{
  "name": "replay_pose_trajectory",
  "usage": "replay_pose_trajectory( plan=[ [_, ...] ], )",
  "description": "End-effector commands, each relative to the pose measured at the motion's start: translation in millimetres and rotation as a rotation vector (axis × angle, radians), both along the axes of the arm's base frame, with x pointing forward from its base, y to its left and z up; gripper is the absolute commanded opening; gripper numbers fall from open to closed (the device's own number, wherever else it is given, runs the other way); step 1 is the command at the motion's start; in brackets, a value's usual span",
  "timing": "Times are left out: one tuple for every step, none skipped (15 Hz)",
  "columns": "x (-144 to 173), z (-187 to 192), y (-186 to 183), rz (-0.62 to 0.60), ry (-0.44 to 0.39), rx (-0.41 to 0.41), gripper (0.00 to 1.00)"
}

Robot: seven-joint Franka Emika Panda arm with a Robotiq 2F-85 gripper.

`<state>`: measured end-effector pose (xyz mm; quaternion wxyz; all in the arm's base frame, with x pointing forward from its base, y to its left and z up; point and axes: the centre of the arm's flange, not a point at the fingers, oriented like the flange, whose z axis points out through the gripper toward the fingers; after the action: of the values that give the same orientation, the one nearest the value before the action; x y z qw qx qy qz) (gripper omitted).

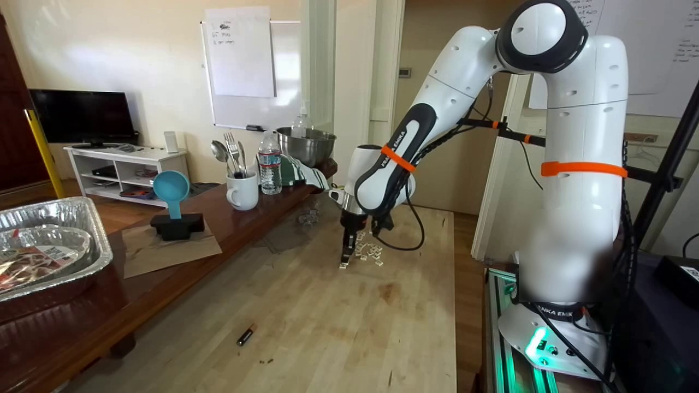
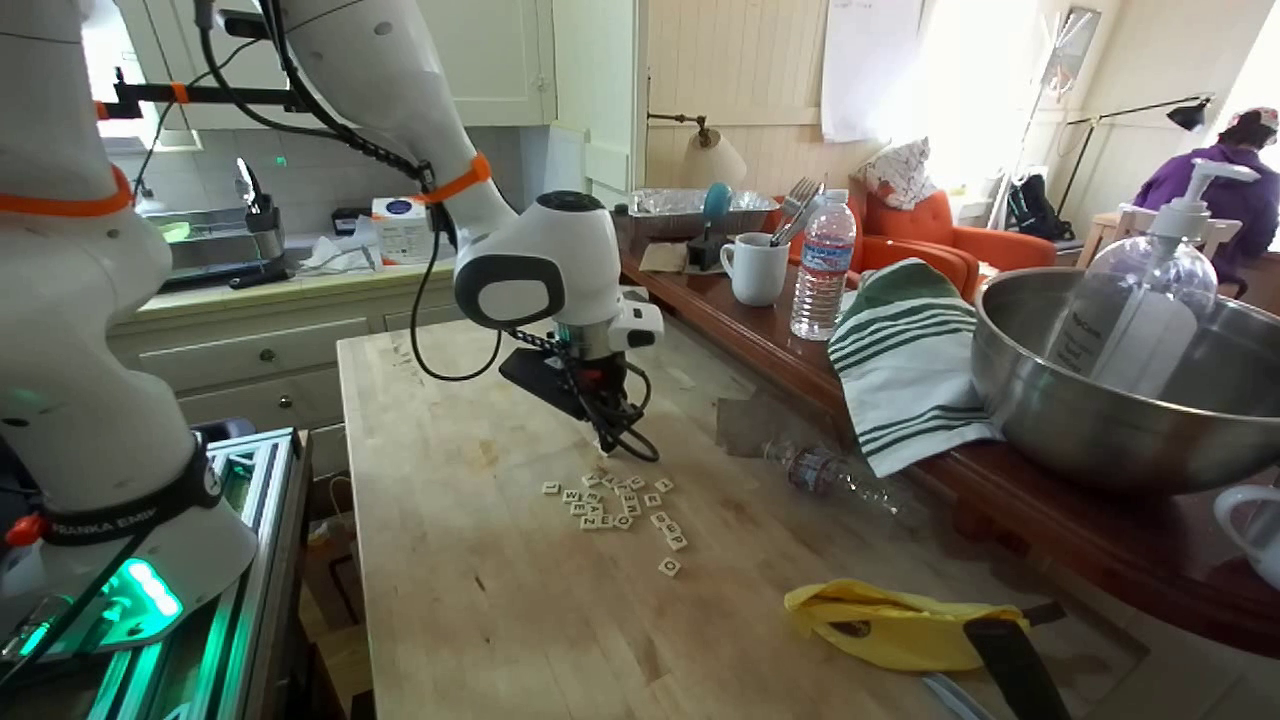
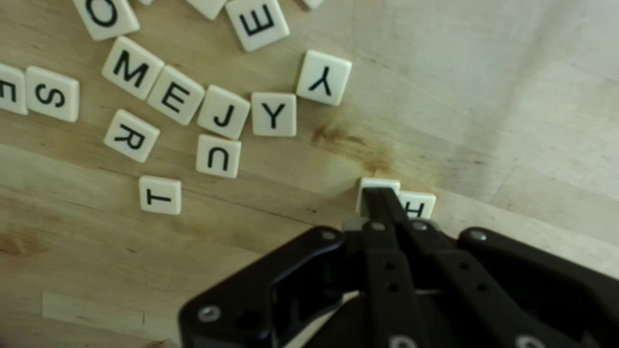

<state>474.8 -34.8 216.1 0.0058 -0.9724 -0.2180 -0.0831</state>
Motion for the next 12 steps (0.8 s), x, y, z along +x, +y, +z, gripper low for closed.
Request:
replay_pose_trajectory(
  plan=[
    [-16.3, 6.3, -8.6, -0.015, -0.014, 0.017, 0.00],
    [-17.4, 7.9, -11.0, -0.023, -0.020, 0.023, 0.00],
    [-17.5, 9.7, -13.9, -0.033, -0.029, 0.033, 0.00],
    [-17.3, 11.6, -16.3, -0.043, -0.036, 0.042, 0.00],
    [-16.5, 13.5, -18.6, -0.051, -0.044, 0.050, 0.00],
    [-16.3, 15.2, -20.1, -0.056, -0.050, 0.056, 0.00],
    [-16.0, 16.8, -21.6, -0.061, -0.056, 0.057, 0.00],
    [-15.6, 18.9, -24.3, -0.066, -0.063, 0.053, 0.00],
    [-14.6, 20.2, -27.3, -0.073, -0.070, 0.048, 0.00],
    [-12.6, 20.8, -31.2, -0.087, -0.071, 0.041, 0.00],
    [-11.0, 21.4, -34.2, -0.104, -0.076, 0.032, 0.00],
    [-10.2, 20.9, -38.0, -0.113, -0.078, 0.029, 0.00]
  ],
)
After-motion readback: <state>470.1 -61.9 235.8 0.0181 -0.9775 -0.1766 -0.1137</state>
